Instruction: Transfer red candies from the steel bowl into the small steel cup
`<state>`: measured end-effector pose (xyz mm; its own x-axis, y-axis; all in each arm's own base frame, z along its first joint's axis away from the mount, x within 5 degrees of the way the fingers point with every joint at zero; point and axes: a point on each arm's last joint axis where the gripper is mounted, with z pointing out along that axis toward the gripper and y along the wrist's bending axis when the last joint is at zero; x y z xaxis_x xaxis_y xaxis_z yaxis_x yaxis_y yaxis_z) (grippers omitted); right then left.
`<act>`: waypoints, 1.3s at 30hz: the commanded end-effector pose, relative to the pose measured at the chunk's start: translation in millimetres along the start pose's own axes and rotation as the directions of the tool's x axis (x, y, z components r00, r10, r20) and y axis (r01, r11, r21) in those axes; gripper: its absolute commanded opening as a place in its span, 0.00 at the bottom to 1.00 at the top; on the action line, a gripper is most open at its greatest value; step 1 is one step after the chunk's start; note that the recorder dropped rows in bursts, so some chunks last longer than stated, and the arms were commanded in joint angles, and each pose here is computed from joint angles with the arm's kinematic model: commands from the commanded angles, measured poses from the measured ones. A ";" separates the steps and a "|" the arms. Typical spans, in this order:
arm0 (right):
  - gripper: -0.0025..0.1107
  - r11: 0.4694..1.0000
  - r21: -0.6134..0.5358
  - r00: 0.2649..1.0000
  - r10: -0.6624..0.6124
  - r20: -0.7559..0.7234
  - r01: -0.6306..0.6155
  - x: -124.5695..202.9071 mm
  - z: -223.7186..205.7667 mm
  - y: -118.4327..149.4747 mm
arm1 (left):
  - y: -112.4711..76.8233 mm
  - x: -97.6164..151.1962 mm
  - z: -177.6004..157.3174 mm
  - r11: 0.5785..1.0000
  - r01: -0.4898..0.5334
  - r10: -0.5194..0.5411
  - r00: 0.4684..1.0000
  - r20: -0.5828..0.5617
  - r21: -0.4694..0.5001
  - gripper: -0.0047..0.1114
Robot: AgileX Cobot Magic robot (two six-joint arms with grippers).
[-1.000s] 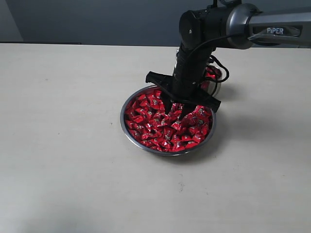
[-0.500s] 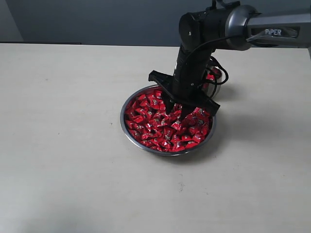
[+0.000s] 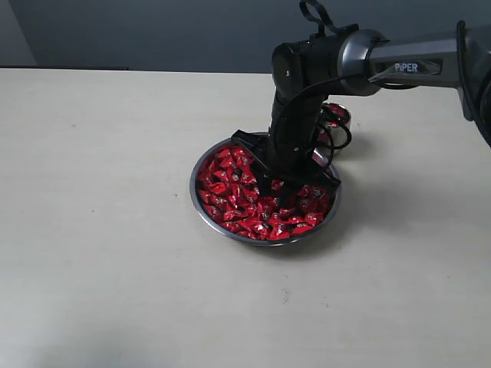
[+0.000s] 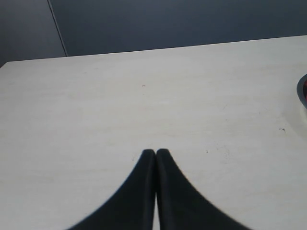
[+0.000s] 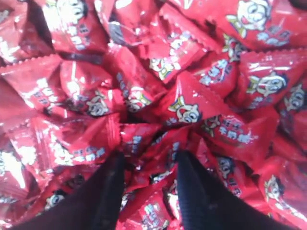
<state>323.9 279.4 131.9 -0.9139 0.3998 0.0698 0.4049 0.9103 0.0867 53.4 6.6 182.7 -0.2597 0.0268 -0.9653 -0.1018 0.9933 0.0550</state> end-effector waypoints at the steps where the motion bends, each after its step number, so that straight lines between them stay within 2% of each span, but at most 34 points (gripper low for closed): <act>1: 0.35 0.999 0.035 1.000 0.003 -0.015 -0.002 1.0 -2.7 -3.1 | 0.1 -0.3 -0.1 1.000 0.000 0.000 1.000 0.011 -0.001 0.04; 28: 0.35 1.000 0.015 0.999 0.021 -0.035 -0.020 2.8 -2.7 -1.3 | 0.1 -0.3 -0.1 1.000 0.000 0.000 1.000 0.011 -0.001 0.04; 39: 0.35 0.990 0.138 0.998 0.001 -0.059 0.007 4.8 -3.1 -12.5 | 0.1 -0.3 -0.1 1.000 0.000 0.000 1.000 0.011 -0.001 0.04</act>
<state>315.0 272.9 132.5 -0.9066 0.4012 0.1311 0.4024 0.9153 -0.0189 53.4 6.6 182.7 -0.2597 0.0268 -0.9653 -0.1018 0.9933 0.0550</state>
